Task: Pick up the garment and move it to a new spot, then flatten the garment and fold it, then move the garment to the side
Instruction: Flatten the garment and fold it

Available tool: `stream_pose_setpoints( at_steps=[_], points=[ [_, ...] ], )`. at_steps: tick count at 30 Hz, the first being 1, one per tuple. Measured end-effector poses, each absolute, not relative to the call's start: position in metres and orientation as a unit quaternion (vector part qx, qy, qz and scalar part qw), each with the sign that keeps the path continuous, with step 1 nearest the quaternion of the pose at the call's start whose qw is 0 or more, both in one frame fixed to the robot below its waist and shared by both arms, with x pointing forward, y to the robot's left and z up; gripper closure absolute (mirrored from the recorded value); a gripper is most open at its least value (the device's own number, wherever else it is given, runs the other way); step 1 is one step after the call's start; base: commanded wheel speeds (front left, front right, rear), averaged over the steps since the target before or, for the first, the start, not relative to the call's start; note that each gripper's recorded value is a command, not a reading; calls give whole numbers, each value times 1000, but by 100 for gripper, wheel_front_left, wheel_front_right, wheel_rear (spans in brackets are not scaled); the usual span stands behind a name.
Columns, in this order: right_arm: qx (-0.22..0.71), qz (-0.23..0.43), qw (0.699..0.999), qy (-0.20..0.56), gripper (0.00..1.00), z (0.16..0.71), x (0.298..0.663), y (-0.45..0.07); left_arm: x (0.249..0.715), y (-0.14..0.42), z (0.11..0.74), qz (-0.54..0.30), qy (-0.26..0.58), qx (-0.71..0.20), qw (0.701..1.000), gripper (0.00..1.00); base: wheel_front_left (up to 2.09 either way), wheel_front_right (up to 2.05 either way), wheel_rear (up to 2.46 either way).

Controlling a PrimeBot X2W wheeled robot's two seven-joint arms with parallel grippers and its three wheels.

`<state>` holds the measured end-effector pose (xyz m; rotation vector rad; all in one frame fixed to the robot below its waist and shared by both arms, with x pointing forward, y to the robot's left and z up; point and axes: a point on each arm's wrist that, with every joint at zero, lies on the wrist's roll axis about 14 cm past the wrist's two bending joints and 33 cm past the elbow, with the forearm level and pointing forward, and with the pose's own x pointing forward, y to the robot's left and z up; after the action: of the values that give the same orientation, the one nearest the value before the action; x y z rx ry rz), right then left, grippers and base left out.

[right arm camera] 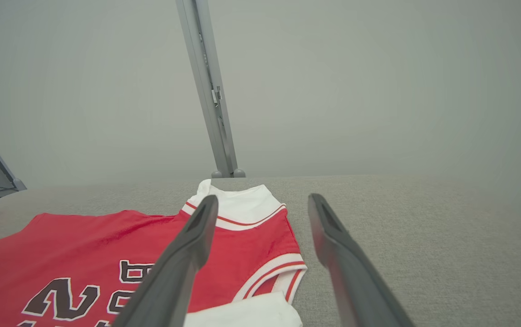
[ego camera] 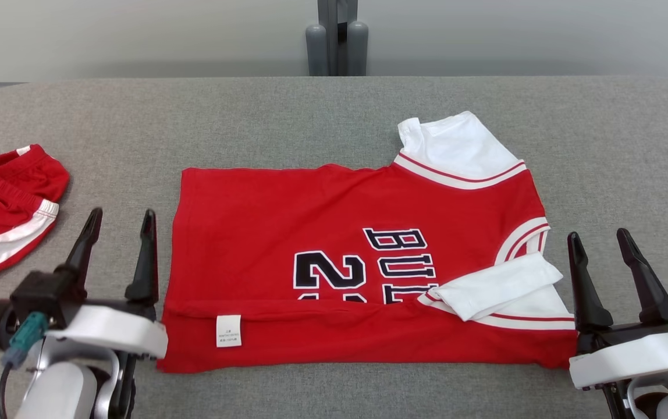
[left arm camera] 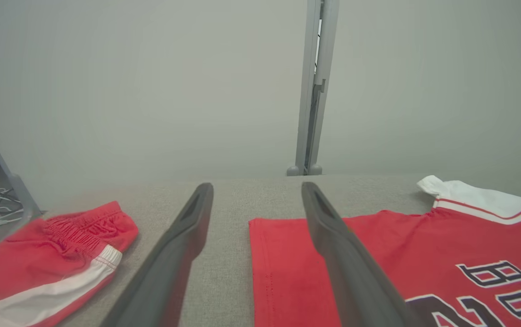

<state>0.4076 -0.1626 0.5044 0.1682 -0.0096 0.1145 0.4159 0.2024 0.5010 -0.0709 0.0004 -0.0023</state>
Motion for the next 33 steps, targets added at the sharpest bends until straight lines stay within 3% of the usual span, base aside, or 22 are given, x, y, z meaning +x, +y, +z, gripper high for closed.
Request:
stream_pose_setpoints(
  at_steps=[5,14,22,29,30,32,33],
  points=[
    [89,64,994,-5,0,504,413,-157,446,190,507,-40,16,-27,999,0,0,0,0],
    [100,54,994,9,0,486,422,-162,503,176,456,-102,152,-17,983,0,0,0,0],
    [104,31,994,22,0,465,429,-175,523,179,387,-105,273,-40,955,0,0,0,0],
    [105,17,994,34,0,451,432,-183,527,181,357,-101,324,-63,939,0,0,0,0],
    [105,17,994,34,0,450,433,-183,528,182,356,-99,325,-66,938,11,0,0,0],
    [105,18,994,29,0,452,437,-183,528,182,355,-98,327,-71,937,78,0,0,0],
    [105,19,994,26,0,454,439,-183,529,183,355,-98,327,-71,937,100,0,0,0]
  ],
)
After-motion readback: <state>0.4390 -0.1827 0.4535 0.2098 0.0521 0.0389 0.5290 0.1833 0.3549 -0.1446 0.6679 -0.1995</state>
